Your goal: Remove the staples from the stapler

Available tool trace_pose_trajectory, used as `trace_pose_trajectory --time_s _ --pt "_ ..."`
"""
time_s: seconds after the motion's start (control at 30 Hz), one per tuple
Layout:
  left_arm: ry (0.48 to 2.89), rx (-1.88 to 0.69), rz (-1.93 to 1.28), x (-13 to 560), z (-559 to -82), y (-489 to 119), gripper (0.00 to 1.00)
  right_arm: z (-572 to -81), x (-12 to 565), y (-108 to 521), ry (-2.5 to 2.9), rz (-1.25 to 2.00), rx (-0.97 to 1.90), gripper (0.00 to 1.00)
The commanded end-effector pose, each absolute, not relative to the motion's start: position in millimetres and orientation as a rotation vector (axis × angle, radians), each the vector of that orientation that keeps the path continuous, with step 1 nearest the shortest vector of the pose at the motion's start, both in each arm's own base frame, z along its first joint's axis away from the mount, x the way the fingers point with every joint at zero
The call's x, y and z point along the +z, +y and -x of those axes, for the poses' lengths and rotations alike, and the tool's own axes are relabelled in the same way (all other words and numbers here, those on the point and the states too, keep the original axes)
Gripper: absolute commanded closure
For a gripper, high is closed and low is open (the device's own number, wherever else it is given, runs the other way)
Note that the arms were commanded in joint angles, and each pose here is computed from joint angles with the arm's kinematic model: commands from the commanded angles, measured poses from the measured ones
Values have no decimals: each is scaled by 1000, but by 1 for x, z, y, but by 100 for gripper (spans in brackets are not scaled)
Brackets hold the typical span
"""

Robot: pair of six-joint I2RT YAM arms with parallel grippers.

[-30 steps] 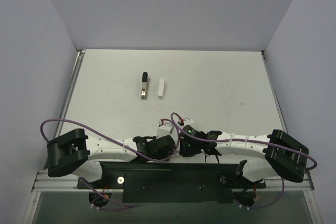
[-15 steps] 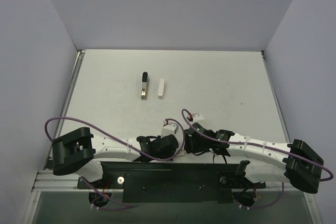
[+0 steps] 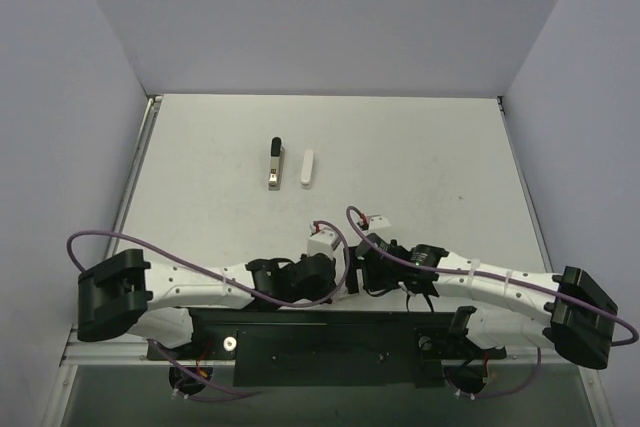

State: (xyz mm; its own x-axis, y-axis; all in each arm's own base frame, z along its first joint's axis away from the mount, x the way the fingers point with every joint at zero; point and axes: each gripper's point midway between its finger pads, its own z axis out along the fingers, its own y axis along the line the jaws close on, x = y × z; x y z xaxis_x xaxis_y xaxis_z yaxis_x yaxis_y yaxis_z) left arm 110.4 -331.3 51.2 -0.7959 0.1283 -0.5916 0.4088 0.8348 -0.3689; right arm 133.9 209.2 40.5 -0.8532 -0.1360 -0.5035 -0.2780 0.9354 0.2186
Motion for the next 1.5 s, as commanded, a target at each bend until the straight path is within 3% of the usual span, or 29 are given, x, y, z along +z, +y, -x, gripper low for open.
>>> trace_pose_trajectory --time_s 0.0,0.03,0.13,0.2,0.23,0.3,0.37,1.1,1.47 --pt "2373 -654 -338 83 -118 -308 100 -138 50 224 2584 301 360 26" --pt "2383 -637 -332 79 -116 -300 99 -136 47 226 2590 318 343 25" --pt "2365 -662 -256 89 -116 -284 80 -137 48 237 2587 325 336 24" --pt "2354 -667 -211 91 -116 -272 66 -135 45 242 2599 336 323 23" --pt "2358 -661 -198 88 -115 -267 53 -133 41 243 2608 344 312 23" --pt "2349 -653 -173 90 -115 -256 41 -132 40 249 2610 357 305 23" --pt "2338 -655 -146 94 -116 -248 36 -131 38 253 2614 360 301 23" --pt "2307 -665 -104 97 -115 -225 32 -122 12 255 2655 324 162 22" --pt "2310 -668 -111 93 -114 -226 32 -119 10 252 2639 361 66 32"
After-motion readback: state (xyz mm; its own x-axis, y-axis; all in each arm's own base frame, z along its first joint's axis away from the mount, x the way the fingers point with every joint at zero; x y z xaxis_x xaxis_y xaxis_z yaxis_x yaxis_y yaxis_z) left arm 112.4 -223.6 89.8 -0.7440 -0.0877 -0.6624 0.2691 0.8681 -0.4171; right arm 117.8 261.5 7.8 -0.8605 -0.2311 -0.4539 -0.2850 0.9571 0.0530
